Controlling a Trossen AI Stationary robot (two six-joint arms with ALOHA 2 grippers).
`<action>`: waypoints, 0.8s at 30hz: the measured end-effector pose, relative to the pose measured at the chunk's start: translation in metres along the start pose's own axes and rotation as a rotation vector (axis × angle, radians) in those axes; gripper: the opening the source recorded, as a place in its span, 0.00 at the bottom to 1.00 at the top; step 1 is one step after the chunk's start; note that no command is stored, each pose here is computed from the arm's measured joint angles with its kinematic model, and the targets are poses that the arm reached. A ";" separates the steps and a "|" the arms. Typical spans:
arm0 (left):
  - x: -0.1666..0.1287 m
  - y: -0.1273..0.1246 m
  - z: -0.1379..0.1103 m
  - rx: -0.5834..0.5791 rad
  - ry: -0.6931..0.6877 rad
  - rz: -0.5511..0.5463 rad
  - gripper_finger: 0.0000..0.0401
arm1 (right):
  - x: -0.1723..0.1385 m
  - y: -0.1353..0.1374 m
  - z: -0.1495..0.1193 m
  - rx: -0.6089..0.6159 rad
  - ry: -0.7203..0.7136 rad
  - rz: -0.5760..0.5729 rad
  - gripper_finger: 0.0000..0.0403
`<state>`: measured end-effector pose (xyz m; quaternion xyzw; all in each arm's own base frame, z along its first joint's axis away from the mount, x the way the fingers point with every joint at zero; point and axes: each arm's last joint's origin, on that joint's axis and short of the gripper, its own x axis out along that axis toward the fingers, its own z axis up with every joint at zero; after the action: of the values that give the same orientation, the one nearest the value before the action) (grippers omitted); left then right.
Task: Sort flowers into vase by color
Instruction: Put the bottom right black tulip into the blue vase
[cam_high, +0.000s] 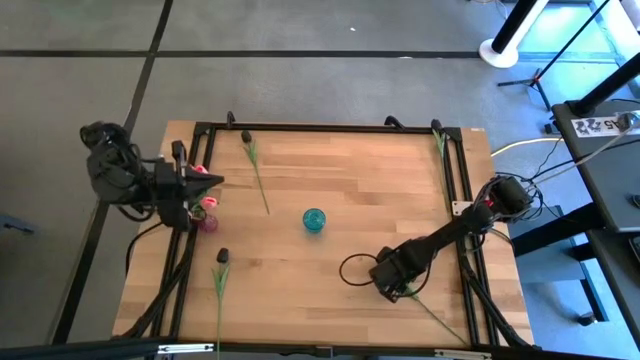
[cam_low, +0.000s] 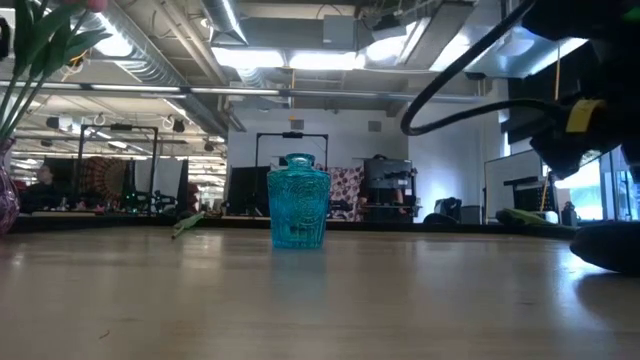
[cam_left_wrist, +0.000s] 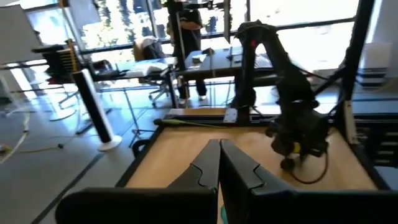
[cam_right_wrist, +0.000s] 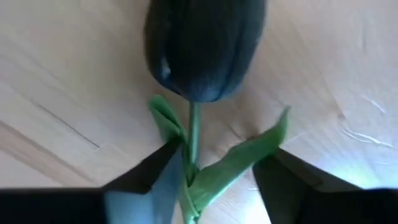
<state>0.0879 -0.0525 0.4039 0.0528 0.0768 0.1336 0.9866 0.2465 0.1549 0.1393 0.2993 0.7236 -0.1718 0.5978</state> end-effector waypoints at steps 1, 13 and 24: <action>0.002 -0.001 0.000 0.007 0.003 0.014 0.00 | 0.000 0.000 0.000 -0.002 -0.002 0.007 0.41; 0.014 -0.008 -0.001 0.037 0.033 0.065 0.00 | -0.018 0.021 0.007 -0.092 -0.096 0.104 0.05; 0.005 0.000 -0.009 0.025 0.063 0.050 0.00 | -0.180 0.062 0.069 -0.543 -0.995 0.096 0.03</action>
<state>0.0911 -0.0501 0.3947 0.0626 0.1083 0.1591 0.9793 0.3576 0.1192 0.3045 0.0503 0.3584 -0.0725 0.9294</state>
